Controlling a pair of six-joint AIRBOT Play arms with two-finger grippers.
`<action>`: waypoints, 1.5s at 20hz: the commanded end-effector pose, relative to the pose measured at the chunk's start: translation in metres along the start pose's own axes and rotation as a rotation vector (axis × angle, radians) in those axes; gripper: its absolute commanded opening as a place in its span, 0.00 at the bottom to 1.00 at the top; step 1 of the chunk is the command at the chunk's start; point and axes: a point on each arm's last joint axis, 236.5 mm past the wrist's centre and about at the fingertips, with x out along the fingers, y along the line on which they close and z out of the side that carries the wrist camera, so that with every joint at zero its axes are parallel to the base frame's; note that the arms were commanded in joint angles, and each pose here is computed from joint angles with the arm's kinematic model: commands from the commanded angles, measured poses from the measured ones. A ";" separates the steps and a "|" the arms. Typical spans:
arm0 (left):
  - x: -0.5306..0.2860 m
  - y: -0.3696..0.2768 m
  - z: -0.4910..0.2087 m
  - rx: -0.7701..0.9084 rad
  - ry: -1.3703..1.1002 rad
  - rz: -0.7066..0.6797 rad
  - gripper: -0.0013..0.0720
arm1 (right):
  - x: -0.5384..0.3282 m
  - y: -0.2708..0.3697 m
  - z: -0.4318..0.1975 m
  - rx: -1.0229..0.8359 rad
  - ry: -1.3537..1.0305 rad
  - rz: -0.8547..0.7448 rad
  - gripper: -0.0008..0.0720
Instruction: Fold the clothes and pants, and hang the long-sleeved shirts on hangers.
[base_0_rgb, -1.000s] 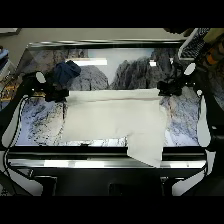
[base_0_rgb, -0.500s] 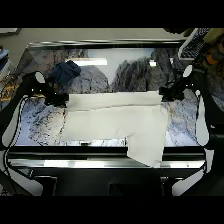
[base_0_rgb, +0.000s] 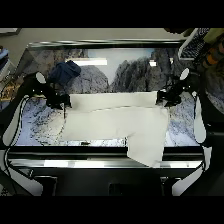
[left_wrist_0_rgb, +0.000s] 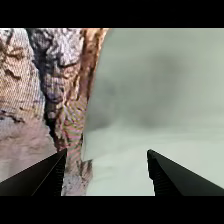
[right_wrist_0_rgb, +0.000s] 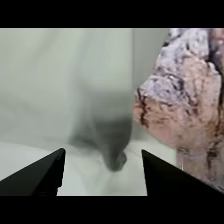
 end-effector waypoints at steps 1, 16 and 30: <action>-0.027 0.010 -0.003 -0.003 -0.023 -0.015 0.81 | -0.042 0.010 -0.005 -0.069 -0.050 0.076 0.77; -0.057 0.034 -0.099 -0.182 -0.043 -0.350 0.80 | 0.015 -0.019 -0.246 0.270 0.230 0.460 0.74; -0.046 0.034 -0.109 -0.198 -0.011 -0.355 0.81 | 0.030 -0.038 -0.266 0.332 0.291 0.354 0.61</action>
